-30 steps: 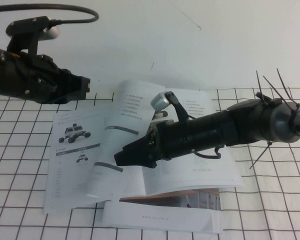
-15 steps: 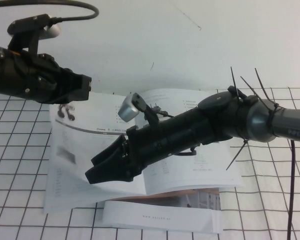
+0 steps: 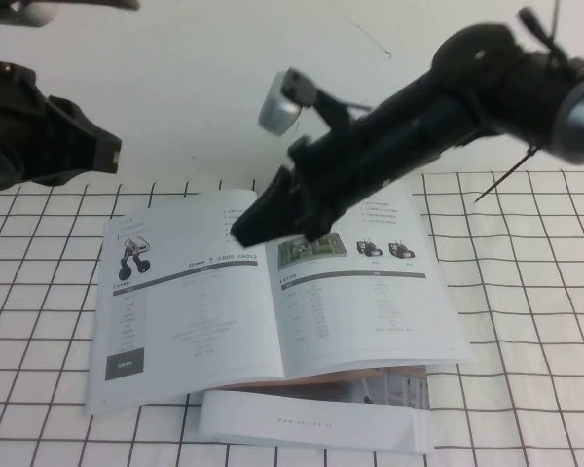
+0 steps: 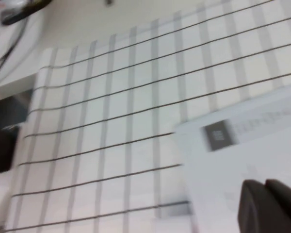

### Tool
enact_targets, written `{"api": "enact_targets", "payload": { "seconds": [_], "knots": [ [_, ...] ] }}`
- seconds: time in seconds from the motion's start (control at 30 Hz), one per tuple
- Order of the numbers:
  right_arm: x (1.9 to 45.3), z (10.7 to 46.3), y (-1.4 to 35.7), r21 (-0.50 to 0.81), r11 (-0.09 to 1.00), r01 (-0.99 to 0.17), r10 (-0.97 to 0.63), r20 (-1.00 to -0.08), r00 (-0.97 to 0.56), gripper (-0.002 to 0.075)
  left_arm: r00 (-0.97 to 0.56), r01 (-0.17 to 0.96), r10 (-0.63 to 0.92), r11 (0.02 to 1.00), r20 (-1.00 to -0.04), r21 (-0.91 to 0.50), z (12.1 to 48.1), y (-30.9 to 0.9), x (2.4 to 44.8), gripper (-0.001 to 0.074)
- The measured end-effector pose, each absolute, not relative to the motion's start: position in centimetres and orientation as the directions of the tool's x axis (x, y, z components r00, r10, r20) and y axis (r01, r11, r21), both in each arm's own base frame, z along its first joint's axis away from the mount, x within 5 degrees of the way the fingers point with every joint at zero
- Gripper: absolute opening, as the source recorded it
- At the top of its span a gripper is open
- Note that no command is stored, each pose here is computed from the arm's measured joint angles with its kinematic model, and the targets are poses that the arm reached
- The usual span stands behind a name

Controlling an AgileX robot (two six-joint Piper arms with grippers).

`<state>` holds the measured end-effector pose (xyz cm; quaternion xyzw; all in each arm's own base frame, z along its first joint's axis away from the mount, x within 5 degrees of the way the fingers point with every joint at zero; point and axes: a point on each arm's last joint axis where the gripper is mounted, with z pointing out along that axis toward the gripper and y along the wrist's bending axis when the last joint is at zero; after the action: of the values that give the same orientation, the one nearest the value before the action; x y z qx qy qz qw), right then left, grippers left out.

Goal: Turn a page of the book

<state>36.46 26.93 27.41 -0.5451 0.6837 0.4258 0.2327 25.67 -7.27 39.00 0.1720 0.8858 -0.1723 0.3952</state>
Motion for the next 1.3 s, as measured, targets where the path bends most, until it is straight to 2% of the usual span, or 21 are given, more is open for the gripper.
{"api": "enact_targets", "payload": {
  "seconds": [0.17, 0.37, 0.47, 0.57, 0.73, 0.87, 1.0, 1.17, 1.3],
  "knots": [
    [37.0, 34.1, 21.5, 0.172, 0.270, -0.947, -0.565, -0.769, -0.300, 0.0006, -0.555, 0.455, 0.181, 0.883, -0.812, -0.114, 42.2, -6.3, 21.0, -0.0003],
    [33.8, 41.4, 15.3, -0.079, 0.543, -0.836, -0.620, -0.709, -0.335, 0.0001, -0.461, 0.448, 0.138, 0.889, -0.876, -0.097, 45.2, -5.4, 15.4, -0.0003],
    [31.2, 44.7, 13.1, -0.188, 0.629, -0.755, -0.622, -0.704, -0.343, 0.0001, -0.417, 0.448, 0.112, 0.889, -0.902, -0.097, 46.2, -4.9, 12.6, -0.0003],
    [28.2, 47.6, 11.4, -0.239, 0.692, -0.681, -0.593, -0.727, -0.347, 0.0001, -0.374, 0.447, 0.087, 0.889, -0.923, -0.097, 46.8, -4.6, 10.3, -0.0003],
    [22.9, 51.2, 8.6, -0.291, 0.770, -0.568, -0.535, -0.780, -0.326, 0.0001, -0.351, 0.434, 0.037, 0.892, -0.936, -0.128, 45.7, -4.0, 7.0, -0.0003],
    [18.3, 51.9, 6.3, -0.295, 0.832, -0.471, -0.478, -0.812, -0.336, 0.0001, -0.342, 0.420, -0.015, 0.892, -0.940, -0.168, 44.2, -3.6, 4.4, -0.0003],
    [13.8, 50.6, 4.3, -0.290, 0.868, -0.404, -0.433, -0.839, -0.328, 0.0001, -0.329, 0.429, -0.076, 0.876, -0.941, -0.220, 42.4, -3.3, 1.6, -0.0003],
    [8.4, 47.1, 2.2, -0.245, 0.907, -0.342, -0.348, -0.894, -0.283, 0.0001, -0.297, 0.450, -0.142, 0.851, -0.944, -0.269, 39.9, -3.1, -1.6, -0.0003],
    [5.3, 43.2, 1.3, -0.201, 0.923, -0.328, -0.289, -0.925, -0.248, 0.0001, -0.287, 0.427, -0.155, 0.862, -0.945, -0.271, 37.9, -2.7, -2.4, -0.0003]
  ]
}}
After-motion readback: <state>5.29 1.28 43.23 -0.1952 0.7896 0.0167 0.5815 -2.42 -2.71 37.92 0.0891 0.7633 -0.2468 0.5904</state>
